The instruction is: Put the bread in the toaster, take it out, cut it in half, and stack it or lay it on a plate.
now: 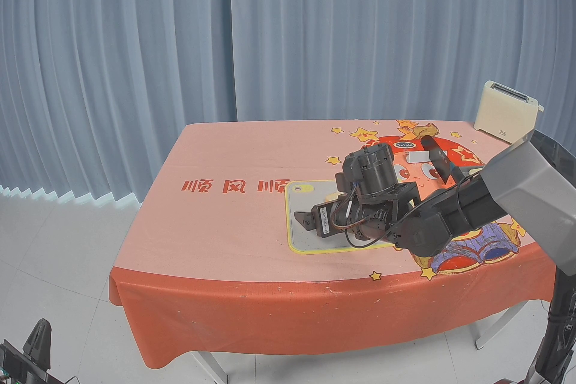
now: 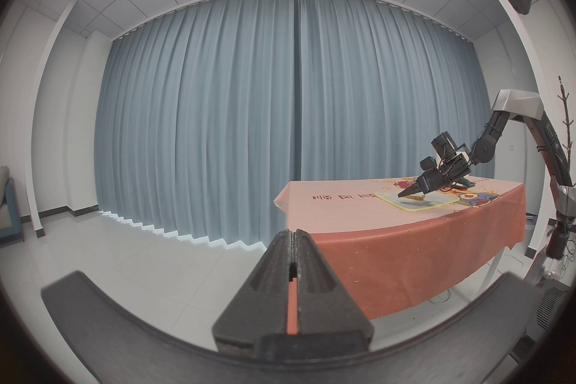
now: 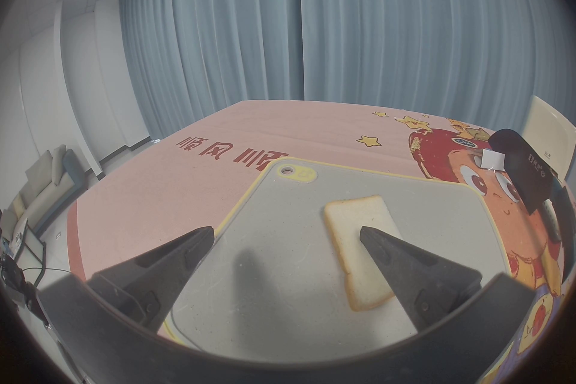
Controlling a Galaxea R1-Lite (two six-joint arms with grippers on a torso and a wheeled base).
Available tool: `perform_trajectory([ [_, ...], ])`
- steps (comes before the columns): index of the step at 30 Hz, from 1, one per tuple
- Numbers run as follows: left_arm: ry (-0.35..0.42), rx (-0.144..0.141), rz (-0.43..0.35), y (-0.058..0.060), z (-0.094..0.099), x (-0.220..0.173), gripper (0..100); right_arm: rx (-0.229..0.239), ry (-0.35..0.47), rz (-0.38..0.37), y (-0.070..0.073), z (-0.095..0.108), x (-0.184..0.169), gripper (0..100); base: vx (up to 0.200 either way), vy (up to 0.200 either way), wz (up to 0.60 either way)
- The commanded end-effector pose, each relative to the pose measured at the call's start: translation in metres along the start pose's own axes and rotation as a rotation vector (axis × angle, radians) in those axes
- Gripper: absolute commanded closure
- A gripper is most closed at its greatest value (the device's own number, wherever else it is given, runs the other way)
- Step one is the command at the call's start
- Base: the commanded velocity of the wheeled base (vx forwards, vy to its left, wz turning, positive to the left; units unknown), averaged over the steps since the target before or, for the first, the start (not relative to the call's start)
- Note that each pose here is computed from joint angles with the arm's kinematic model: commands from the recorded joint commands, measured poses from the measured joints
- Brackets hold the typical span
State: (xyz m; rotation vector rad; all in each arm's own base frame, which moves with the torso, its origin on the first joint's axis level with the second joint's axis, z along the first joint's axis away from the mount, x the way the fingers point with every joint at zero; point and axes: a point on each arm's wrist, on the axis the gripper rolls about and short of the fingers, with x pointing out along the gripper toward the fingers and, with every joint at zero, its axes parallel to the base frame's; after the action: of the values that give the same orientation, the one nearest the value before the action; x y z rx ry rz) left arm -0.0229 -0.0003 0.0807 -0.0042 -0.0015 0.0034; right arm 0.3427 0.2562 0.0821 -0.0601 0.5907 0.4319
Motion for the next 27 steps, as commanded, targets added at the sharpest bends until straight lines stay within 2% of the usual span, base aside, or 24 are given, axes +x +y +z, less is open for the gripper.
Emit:
perform_trajectory([
  [1, 0.001, 0.000, 0.000, 0.0000, -0.0053, 0.0001, 100, -0.001, 0.003, 0.000, 0.0003, -0.0012, 0.0016, 0, 0.000, 0.000, 0.00],
  [27, 0.001, 0.000, 0.001, 0.0000, -0.0053, 0.0001, 100, -0.003, 0.025, -0.024, -0.0008, -0.0095, 0.0071, 0, 0.000, 0.000, 0.00],
])
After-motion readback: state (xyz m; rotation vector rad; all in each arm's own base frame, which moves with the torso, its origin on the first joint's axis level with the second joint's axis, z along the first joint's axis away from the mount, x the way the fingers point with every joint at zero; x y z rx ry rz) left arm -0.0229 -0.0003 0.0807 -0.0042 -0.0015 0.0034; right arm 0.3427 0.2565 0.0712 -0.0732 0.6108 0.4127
